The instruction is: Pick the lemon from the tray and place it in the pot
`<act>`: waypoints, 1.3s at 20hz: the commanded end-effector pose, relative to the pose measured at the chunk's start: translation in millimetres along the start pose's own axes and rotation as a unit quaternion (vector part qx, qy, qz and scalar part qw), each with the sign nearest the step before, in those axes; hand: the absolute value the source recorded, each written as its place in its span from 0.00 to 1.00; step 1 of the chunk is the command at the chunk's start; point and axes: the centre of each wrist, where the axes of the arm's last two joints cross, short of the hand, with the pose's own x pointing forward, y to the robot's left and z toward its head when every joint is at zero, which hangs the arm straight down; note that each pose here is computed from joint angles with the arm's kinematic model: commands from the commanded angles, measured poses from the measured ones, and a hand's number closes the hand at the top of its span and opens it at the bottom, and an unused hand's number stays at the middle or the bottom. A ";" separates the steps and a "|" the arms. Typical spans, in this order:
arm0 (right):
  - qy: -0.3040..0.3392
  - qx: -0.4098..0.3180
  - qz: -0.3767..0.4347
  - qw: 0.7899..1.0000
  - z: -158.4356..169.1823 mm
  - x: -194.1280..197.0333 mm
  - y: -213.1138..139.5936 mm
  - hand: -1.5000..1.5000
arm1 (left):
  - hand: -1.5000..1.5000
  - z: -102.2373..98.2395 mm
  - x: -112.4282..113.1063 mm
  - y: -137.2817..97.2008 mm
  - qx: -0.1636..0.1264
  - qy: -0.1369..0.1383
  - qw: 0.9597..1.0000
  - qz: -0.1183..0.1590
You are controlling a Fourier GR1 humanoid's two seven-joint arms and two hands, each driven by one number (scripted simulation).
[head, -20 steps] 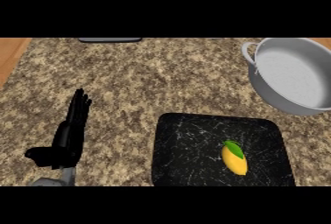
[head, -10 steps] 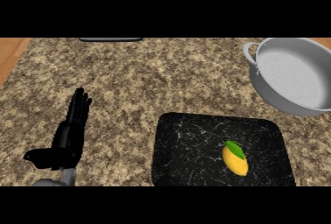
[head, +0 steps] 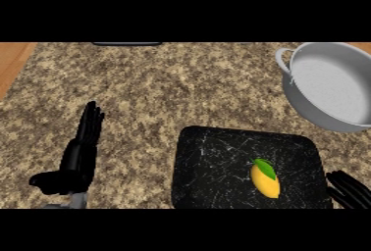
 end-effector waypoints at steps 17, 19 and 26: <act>0.077 0.086 0.031 0.993 -68.1 -25.9 64.2 0.00 | 0.50 -9.7 5.8 -0.9 -0.005 0.008 1.000 -0.002; 0.080 0.087 0.042 0.992 -68.5 -6.5 83.8 0.00 | 0.50 -9.7 -8.1 -3.2 -0.007 -0.006 1.000 0.003; 0.086 0.083 0.039 0.992 -70.1 -22.6 68.8 0.00 | 0.50 -0.6 -3.3 0.6 -0.004 0.002 1.000 -0.012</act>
